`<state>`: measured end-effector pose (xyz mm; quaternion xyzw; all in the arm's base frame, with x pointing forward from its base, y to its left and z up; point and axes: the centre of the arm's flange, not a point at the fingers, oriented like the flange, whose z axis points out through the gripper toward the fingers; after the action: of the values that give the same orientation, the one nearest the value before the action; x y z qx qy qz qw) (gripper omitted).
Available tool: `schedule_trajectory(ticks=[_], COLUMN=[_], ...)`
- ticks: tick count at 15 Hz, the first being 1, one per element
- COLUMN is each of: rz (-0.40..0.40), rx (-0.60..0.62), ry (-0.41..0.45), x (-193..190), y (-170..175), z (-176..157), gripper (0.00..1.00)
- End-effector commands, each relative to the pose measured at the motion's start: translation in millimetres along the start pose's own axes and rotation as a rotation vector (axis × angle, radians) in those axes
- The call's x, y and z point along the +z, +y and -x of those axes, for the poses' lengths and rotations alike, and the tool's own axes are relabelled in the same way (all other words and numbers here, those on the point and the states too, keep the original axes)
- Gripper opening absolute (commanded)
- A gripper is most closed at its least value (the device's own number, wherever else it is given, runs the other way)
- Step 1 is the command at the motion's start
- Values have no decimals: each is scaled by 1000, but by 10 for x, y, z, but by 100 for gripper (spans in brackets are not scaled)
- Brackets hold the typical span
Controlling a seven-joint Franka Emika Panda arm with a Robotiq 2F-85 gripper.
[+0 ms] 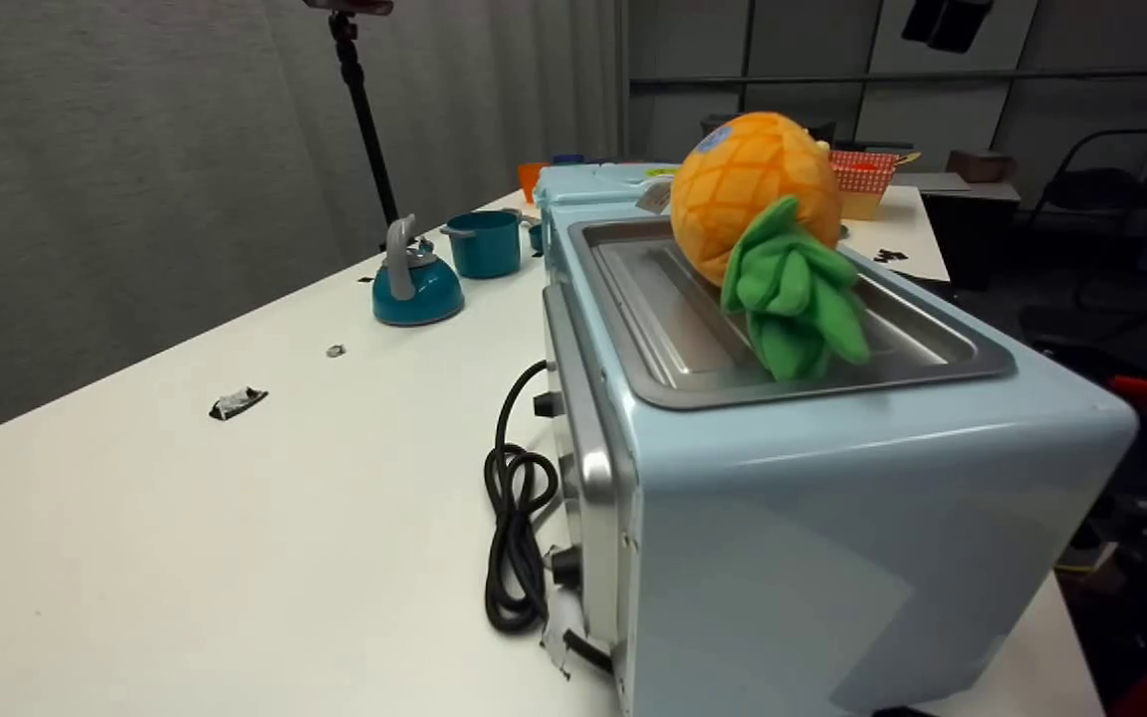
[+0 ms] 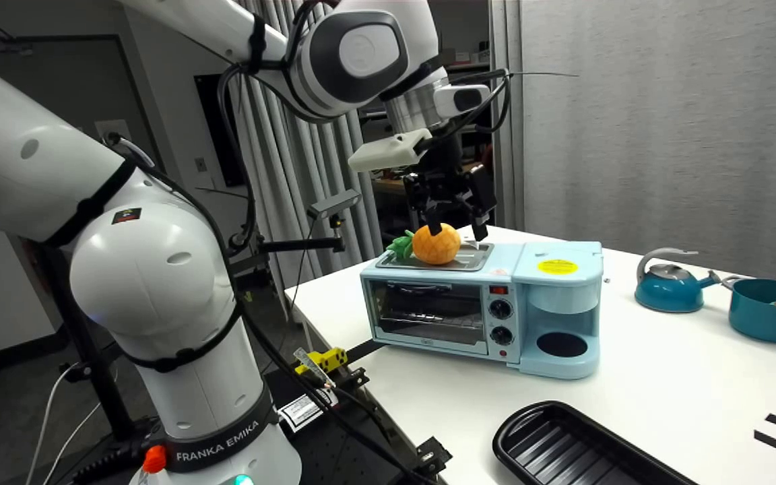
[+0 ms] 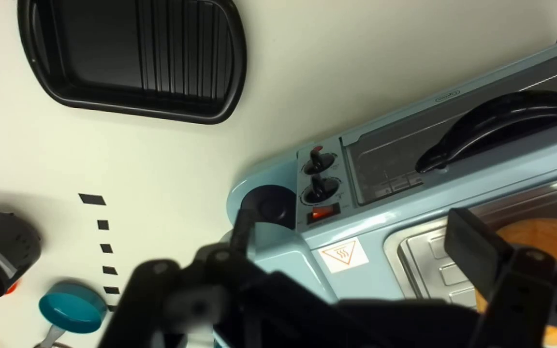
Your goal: Press the button on the top right side of the breakfast maker
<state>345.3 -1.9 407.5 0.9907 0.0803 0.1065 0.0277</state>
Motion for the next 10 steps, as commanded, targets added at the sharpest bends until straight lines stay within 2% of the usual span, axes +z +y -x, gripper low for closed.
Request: schedule_trajectory(ticks=[1,5,10], rz=[0,0,-14], rx=[0,2,23], ry=[0,-3,-94], x=[0,-1,55], y=[0,7,69], z=[0,-21,-178], gripper=[100,100,100])
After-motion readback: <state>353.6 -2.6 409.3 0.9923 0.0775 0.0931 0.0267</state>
